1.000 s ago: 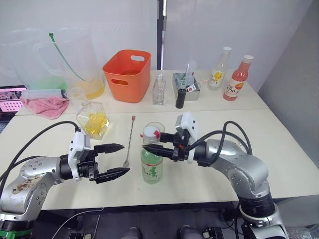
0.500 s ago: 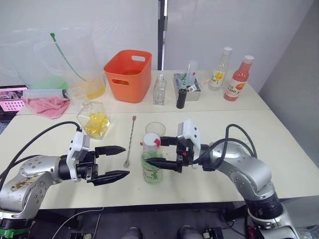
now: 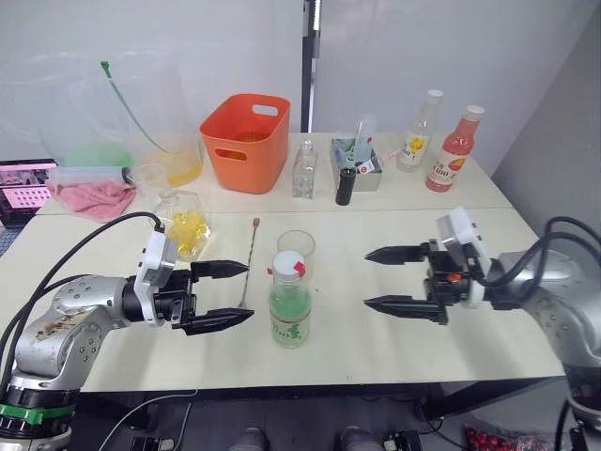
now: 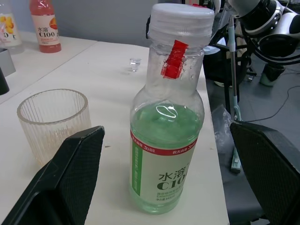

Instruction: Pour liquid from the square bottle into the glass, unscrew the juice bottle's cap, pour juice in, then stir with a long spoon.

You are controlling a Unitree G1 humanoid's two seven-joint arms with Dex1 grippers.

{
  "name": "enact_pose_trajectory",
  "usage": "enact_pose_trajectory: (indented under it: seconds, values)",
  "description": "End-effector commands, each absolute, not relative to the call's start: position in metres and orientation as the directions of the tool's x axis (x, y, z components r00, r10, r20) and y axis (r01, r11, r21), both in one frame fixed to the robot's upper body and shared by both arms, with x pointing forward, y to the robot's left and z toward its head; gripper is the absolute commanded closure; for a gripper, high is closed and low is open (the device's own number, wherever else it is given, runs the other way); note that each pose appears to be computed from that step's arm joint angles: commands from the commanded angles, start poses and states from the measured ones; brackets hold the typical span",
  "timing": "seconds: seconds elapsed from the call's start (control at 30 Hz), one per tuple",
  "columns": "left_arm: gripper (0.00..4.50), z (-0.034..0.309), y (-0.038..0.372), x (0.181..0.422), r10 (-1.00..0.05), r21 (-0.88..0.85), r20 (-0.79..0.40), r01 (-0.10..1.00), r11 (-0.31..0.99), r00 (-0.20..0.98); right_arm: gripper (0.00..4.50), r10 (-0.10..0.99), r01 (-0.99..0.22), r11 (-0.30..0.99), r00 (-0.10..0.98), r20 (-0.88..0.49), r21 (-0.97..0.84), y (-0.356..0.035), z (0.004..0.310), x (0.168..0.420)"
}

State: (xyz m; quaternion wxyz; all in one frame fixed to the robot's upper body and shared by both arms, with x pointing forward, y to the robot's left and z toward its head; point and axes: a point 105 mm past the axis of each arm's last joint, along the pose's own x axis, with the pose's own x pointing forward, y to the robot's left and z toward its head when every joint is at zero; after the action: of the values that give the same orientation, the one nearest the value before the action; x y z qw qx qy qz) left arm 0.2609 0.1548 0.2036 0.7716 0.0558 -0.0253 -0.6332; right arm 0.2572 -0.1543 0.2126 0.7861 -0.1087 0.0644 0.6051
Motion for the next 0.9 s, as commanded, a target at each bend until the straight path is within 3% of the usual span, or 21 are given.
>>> enact_pose_trajectory:
  seconds: [0.03, 0.27, 0.7, 0.9]
  values:
    - [0.00, 0.223, 0.143, 0.260, -0.992, 0.167, 0.002, 0.978, 0.127, 0.129, 0.02, 0.923, -0.939, 0.285, 0.324, -0.210, -0.193, -0.171, 0.225, 0.244]
    - [0.00, 0.224, 0.115, 0.263, -0.999, 0.172, -0.041, 0.985, 0.018, 0.025, 0.02, 0.887, -0.900, 0.393, 0.426, -0.179, -0.190, -0.172, 0.213, 0.232]
    - [0.00, 0.212, 0.088, 0.275, -0.997, 0.155, -0.076, 0.987, -0.030, -0.018, 0.02, 0.853, -0.860, 0.469, 0.500, -0.150, -0.202, -0.170, 0.210, 0.228]
    - [1.87, 0.210, 0.084, 0.279, -0.998, 0.148, -0.067, 0.989, -0.022, -0.012, 0.00, 0.852, -0.855, 0.473, 0.505, -0.135, -0.213, -0.169, 0.213, 0.229]
